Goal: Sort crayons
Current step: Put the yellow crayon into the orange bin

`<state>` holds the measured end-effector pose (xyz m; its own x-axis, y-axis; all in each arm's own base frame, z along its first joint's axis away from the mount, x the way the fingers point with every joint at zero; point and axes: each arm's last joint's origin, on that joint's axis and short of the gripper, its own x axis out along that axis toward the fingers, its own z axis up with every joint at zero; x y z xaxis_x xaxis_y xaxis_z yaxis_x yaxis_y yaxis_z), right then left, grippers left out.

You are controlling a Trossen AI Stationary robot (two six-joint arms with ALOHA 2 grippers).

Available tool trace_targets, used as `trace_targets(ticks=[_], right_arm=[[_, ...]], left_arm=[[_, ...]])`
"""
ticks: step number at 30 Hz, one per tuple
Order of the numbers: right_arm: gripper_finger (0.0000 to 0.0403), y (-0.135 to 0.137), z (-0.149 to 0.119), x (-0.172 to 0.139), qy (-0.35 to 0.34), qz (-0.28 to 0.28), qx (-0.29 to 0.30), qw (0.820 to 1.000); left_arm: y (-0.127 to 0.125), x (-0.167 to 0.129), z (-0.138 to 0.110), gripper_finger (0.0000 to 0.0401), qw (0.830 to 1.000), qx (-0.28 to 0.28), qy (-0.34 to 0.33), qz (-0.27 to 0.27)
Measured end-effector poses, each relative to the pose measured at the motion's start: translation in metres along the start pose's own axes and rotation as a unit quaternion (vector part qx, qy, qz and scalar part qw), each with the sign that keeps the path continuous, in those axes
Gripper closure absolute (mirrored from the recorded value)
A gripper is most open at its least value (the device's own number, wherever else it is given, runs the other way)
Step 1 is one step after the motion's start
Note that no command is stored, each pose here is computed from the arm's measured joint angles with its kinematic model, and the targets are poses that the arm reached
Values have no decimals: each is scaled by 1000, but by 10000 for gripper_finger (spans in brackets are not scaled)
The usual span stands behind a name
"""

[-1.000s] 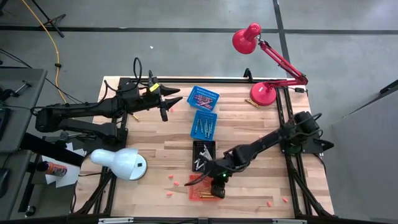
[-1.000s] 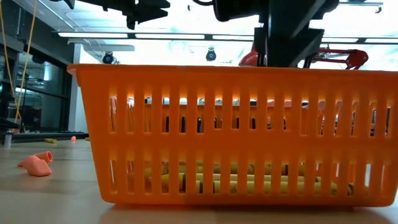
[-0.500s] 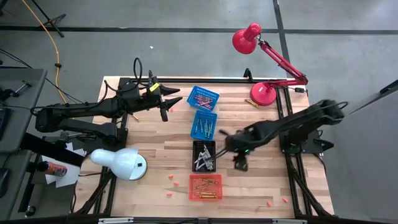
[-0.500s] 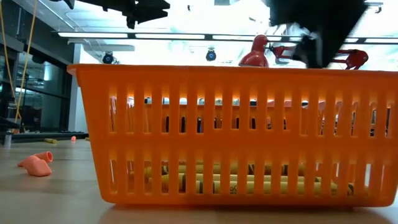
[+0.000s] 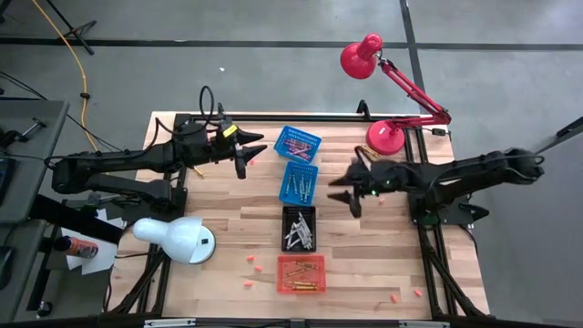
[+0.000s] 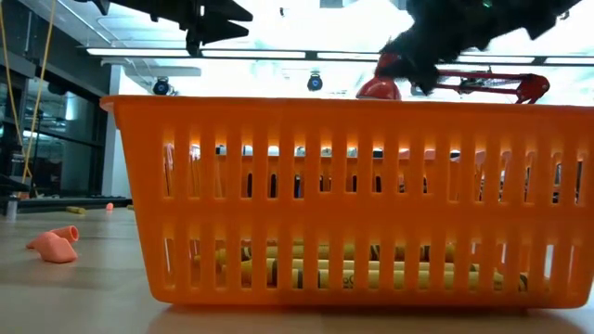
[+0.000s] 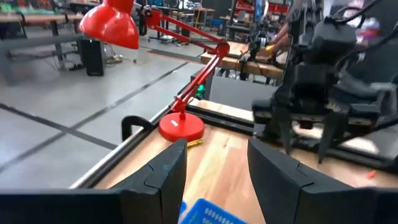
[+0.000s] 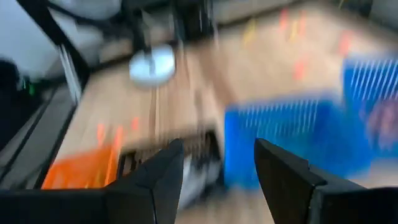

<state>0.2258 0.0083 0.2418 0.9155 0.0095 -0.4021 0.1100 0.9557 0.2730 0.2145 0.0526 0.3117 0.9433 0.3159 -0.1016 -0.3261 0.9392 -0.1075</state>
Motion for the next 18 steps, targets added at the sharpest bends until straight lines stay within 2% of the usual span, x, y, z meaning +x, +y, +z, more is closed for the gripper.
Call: trace_targets(ticks=[3,6,12,18], right_arm=[[215,-5,23,-1,-78,-5,-49,996],[215,-10,46,-6,-126,-24,-68,989],[215,-18,74,-15,-170,-60,-63,982],[215,-22,86,-20,-187,-72,-73,977]], left_arm=[[0,0,2,243,1000,-30,-8,-1],[0,0,2,243,999,-32,-11,-2],[0,0,2,243,999,-32,-8,-2],[0,0,1,243,999,-32,-6,-3]])
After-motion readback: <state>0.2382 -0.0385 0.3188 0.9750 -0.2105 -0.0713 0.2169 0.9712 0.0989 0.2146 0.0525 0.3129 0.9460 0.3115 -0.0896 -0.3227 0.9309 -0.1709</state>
